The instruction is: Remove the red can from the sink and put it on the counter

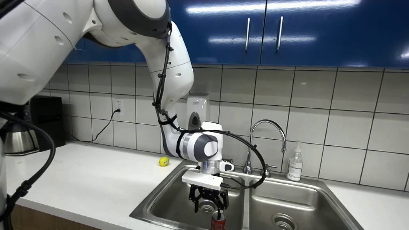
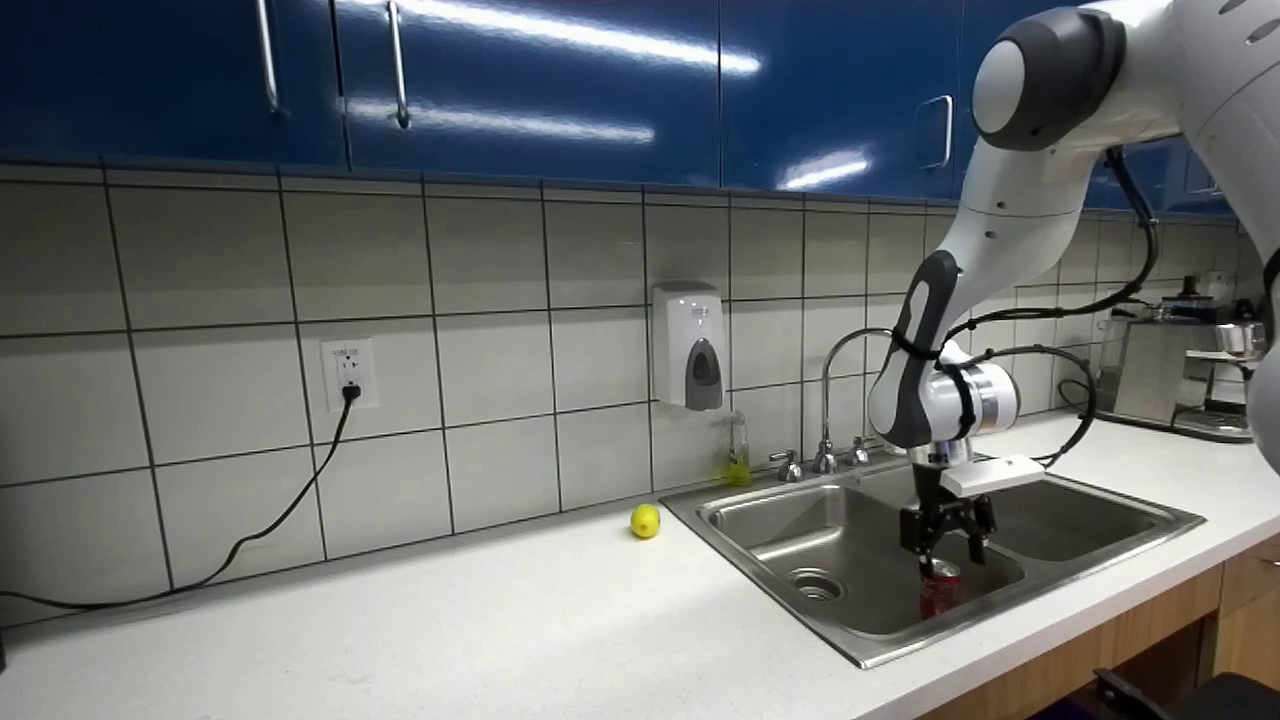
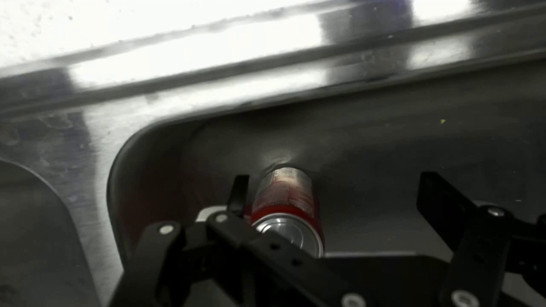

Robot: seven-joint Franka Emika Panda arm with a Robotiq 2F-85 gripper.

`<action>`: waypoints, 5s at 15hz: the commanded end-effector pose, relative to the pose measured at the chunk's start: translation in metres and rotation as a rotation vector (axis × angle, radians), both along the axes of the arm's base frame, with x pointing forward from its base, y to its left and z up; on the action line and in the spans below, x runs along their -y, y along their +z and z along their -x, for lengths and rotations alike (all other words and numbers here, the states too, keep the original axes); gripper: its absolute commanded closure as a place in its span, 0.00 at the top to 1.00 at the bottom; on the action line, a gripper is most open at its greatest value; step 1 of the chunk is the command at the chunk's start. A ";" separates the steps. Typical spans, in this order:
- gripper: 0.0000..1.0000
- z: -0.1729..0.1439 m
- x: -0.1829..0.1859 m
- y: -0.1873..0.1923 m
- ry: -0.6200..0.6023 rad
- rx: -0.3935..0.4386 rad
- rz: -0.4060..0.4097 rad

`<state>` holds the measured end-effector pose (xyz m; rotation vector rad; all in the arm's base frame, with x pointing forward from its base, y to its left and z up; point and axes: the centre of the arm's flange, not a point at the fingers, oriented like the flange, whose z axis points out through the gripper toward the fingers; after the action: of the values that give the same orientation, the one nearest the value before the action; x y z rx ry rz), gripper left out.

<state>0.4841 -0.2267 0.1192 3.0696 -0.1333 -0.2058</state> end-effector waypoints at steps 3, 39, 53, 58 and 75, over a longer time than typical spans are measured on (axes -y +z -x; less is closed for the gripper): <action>1.00 -0.022 0.014 -0.010 0.006 0.040 -0.002; 0.42 -0.041 0.039 -0.058 -0.032 0.019 0.004; 0.39 -0.061 0.025 -0.026 -0.019 0.051 0.038; 0.39 -0.070 0.017 -0.003 -0.002 0.075 0.054; 0.39 -0.049 -0.049 0.064 0.278 0.047 0.029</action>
<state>0.5514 -0.1959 0.1549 3.0228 0.1713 -0.1147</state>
